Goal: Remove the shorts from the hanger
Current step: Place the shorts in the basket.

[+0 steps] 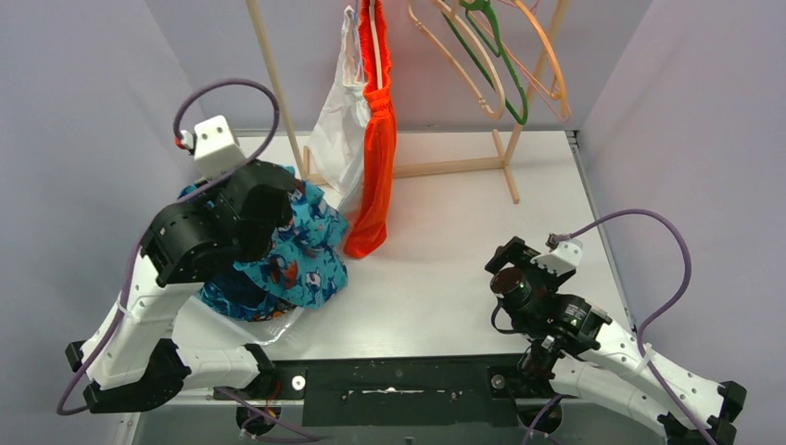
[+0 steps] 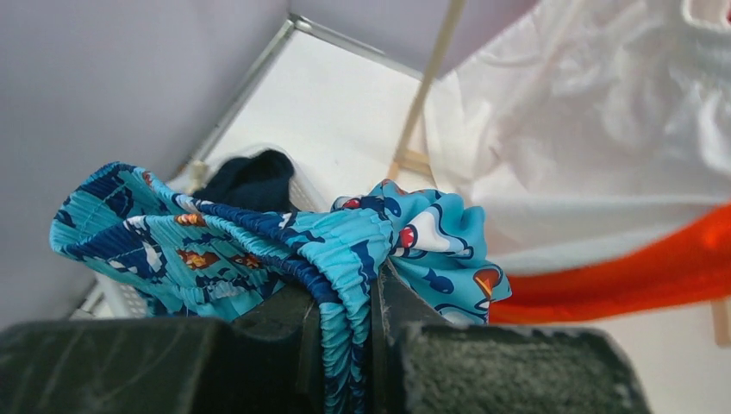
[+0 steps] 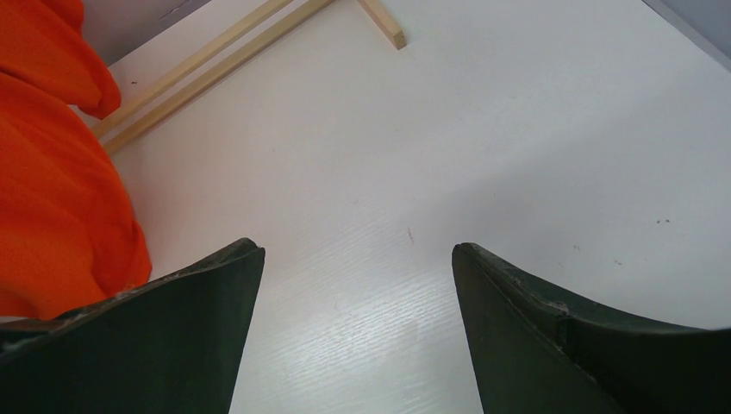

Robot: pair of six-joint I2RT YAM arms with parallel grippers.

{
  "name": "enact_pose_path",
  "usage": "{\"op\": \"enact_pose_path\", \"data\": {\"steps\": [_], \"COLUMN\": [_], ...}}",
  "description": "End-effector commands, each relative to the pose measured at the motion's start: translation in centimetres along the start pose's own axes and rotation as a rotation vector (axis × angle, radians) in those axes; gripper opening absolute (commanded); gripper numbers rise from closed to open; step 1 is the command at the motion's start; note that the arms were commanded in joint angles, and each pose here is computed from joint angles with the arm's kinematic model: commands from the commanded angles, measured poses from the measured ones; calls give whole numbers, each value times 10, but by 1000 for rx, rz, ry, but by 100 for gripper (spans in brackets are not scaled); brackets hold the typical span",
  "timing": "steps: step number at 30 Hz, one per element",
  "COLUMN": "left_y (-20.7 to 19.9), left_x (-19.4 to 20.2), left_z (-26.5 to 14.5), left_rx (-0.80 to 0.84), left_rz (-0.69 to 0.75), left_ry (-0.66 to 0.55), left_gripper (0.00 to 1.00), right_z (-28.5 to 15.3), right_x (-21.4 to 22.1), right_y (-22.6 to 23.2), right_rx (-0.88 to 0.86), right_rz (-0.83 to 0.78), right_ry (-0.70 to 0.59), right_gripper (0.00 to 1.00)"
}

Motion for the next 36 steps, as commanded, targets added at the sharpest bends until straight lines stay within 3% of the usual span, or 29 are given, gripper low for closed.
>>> {"op": "enact_pose_path", "data": {"steps": [1,7,14,18,23,36], "left_y": [20,45,54,56,39,91], "left_x": [-43,-57,-48,-8,65,173], "left_z": [10,26,24,38,69,149], "left_rx": [-143,-319,-280,-291,-162,-143], "left_rz": [13,81,82,142,162,-62], "left_ry": [-117,-119,-51,74,301,634], "left_gripper": [0,0,0,0,0,2], "right_z": [3,6,9,13,18,22], "right_x": [-6,-8,-6,-6,-5,-8], "right_y": [9,12,15,18,21,14], "right_rx": [-7,6,13,9,6,15], "right_rz": [24,-4,0,-6,-30,-34], "right_ry": [-45,-54,-53,-46,-24,-5], "right_gripper": [83,83,83,84,84,85]}}
Point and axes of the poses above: each gripper's point midway between its finger pads, its own z axis out along the fingers, its own y axis along the line the jaws close on, x = y × z, the point moved 7 cm from there along -z, back along the fingers, and after that the axes turned 2 degrees about -z, right-handed, at the moved point
